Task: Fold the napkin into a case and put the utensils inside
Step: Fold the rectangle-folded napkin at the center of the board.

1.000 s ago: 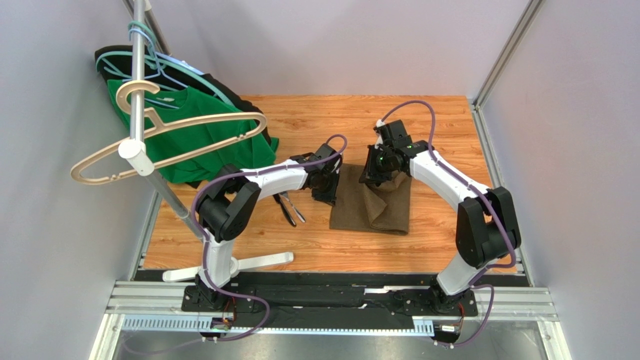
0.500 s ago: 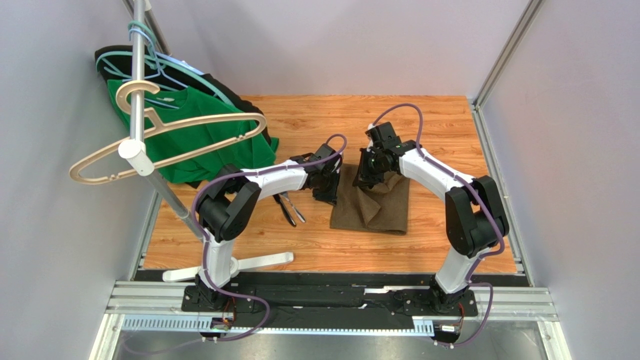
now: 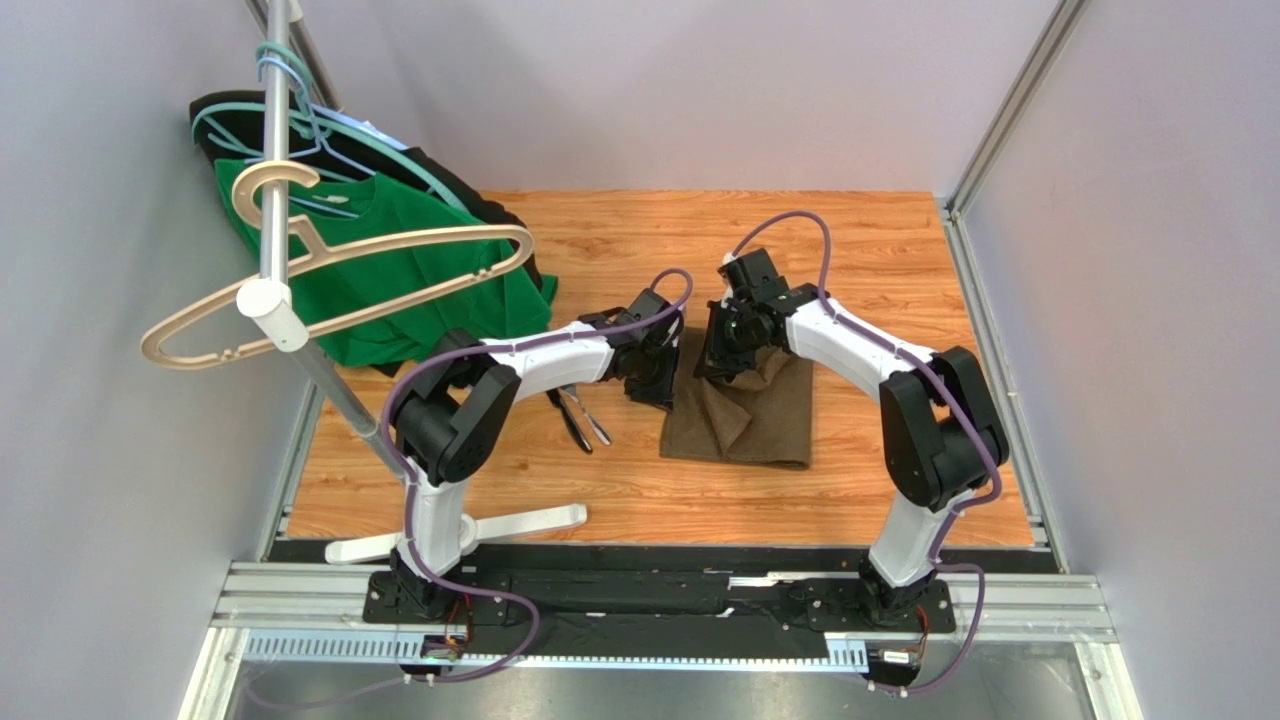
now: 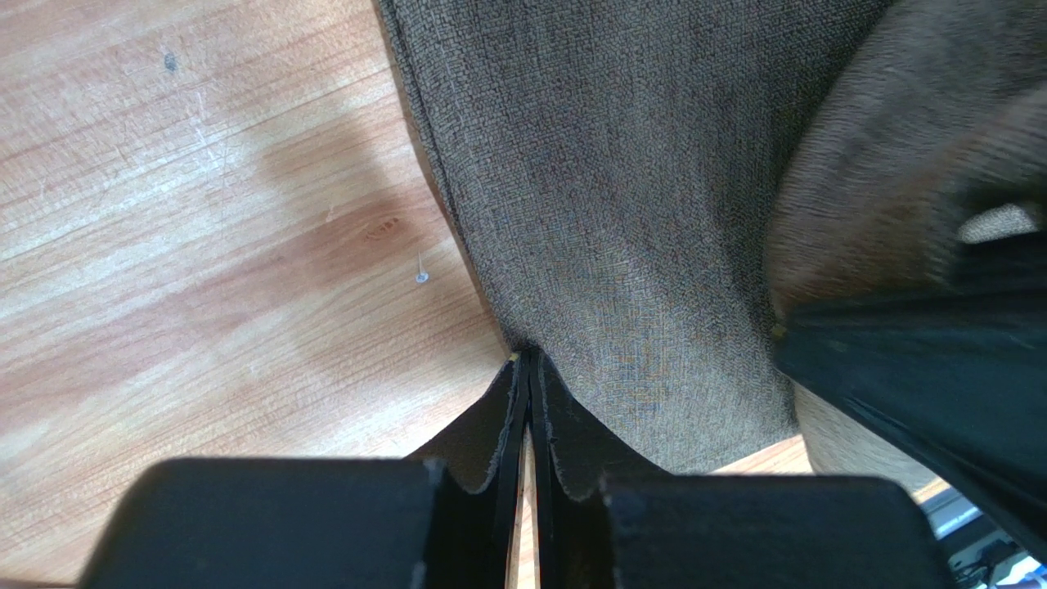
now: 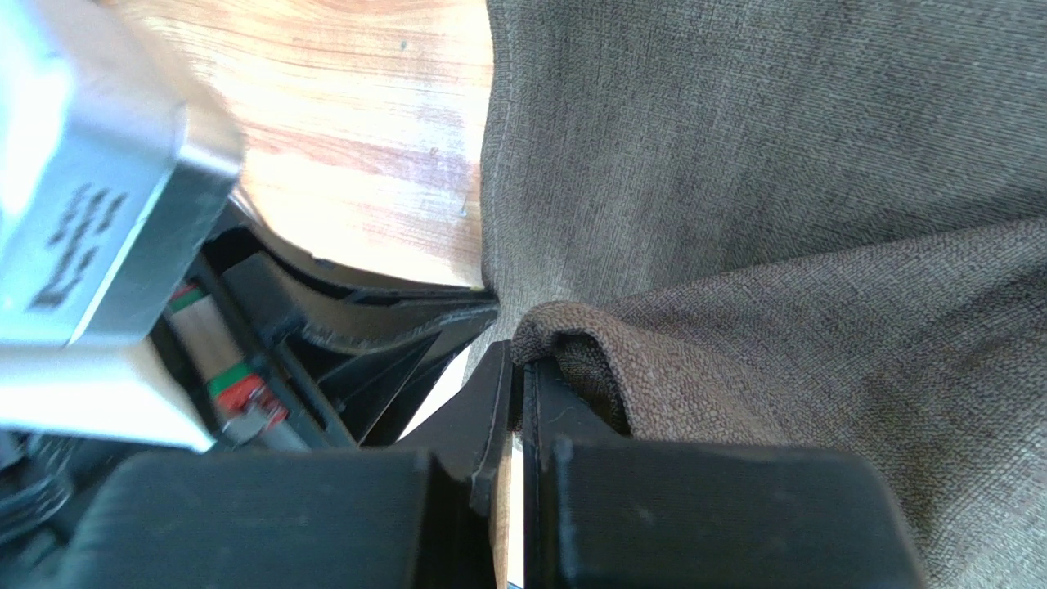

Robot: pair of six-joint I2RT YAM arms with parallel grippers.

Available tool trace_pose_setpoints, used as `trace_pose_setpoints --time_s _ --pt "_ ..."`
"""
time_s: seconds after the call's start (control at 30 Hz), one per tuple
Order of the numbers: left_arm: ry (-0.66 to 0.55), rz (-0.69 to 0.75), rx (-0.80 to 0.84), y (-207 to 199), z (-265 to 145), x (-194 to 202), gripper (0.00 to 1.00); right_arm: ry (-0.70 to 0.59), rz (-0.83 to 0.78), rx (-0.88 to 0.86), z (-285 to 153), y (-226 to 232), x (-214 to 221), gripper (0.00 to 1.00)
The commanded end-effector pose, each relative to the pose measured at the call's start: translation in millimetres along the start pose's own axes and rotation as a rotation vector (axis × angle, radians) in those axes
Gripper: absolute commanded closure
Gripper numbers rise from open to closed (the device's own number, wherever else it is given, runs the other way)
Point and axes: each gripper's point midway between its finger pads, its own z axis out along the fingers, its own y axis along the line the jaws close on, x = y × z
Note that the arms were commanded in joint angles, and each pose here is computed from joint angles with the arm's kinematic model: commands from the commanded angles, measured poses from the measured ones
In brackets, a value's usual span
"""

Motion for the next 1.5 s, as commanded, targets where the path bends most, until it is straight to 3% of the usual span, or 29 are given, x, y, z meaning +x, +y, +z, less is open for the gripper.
trace_pose_setpoints --time_s 0.0,0.83,0.87,0.93,0.97,1.07,1.27,1.47 --pt "0.022 0.003 -0.032 7.7 -4.5 11.7 0.91 -0.05 -0.011 -0.045 3.4 17.8 -20.0 1.0" --pt "0.016 -0.004 -0.03 9.0 -8.9 15.1 0.91 -0.012 -0.001 -0.055 34.5 20.2 -21.5 0.99" --pt "0.016 -0.002 -0.032 9.9 -8.8 16.0 0.91 -0.009 -0.002 -0.062 34.7 21.8 -21.8 0.97" --pt "0.007 0.0 -0.027 8.6 -13.3 14.6 0.89 0.001 -0.022 -0.084 33.5 25.6 -23.0 0.82" --pt "0.007 0.004 -0.027 9.3 -15.1 16.1 0.88 -0.001 -0.034 -0.104 27.4 30.8 -24.8 0.68" --pt "-0.035 0.021 -0.006 4.9 -33.0 11.5 0.81 -0.015 -0.061 -0.156 1.5 39.9 -28.7 0.51" --pt "-0.09 0.049 0.072 -12.1 -64.8 4.4 0.74 -0.09 -0.11 -0.167 -64.1 39.1 -42.6 0.4" --pt "-0.146 0.149 0.166 -36.7 -83.1 -10.7 0.68 -0.162 -0.101 -0.057 -104.1 3.1 -27.3 0.39"
